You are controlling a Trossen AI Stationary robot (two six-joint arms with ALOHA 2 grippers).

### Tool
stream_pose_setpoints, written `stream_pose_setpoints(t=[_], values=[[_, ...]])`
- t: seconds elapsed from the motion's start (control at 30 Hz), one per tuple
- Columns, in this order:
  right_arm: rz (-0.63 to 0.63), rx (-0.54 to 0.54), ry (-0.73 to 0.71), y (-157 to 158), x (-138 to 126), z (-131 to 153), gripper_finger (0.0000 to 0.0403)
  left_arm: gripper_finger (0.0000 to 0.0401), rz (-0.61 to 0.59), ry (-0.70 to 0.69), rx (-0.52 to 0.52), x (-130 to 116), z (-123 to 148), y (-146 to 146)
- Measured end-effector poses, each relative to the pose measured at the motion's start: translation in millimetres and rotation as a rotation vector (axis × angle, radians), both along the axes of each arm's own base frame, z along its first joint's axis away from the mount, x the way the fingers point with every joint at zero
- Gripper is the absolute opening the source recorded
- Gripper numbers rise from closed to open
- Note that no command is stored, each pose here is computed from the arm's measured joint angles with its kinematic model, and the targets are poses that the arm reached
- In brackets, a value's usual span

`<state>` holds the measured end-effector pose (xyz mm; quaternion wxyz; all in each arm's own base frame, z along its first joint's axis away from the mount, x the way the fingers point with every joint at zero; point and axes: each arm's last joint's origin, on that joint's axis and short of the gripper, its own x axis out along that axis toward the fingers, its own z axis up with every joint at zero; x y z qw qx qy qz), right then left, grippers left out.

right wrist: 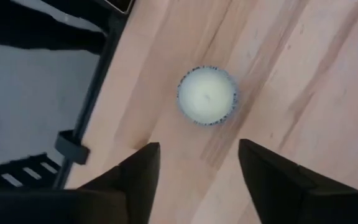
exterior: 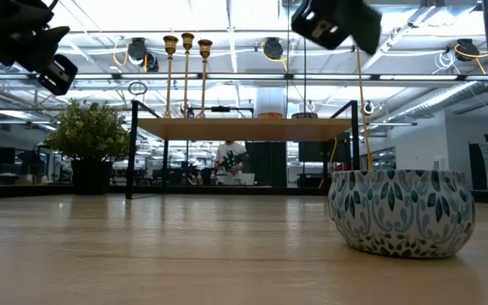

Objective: Pick & Place candle stick holders
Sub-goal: Put the blue scented candle on the shelf

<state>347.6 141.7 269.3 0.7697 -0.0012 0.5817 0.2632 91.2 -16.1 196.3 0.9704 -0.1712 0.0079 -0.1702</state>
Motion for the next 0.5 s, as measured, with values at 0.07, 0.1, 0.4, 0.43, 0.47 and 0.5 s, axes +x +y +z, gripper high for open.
stream_pose_setpoints(t=[0.07, 0.1, 0.4, 0.43, 0.47, 0.5], values=[[0.026, -0.009, -0.001, 1, 4, -7, 0.0228, 0.0086, -0.001, 0.009, -0.008, 0, -1, 0], [0.035, -0.012, -0.004, 2, 6, -10, 0.0240, 0.0086, 0.000, 0.009, -0.012, 0, 0, 0], [0.173, -0.035, -0.047, 25, 24, -49, 0.0324, 0.0086, 0.000, 0.015, -0.015, 0, -1, 0], [0.191, -0.046, -0.037, 28, 24, -54, 0.0329, 0.0086, 0.000, 0.016, -0.017, 0, -1, 0], [0.203, -0.061, -0.034, 29, 24, -59, 0.0333, 0.0086, -0.001, 0.017, -0.021, 0, -1, 0], [0.212, -0.077, -0.038, 31, 26, -63, 0.0336, 0.0086, 0.000, 0.017, -0.021, 0, -1, 0]])
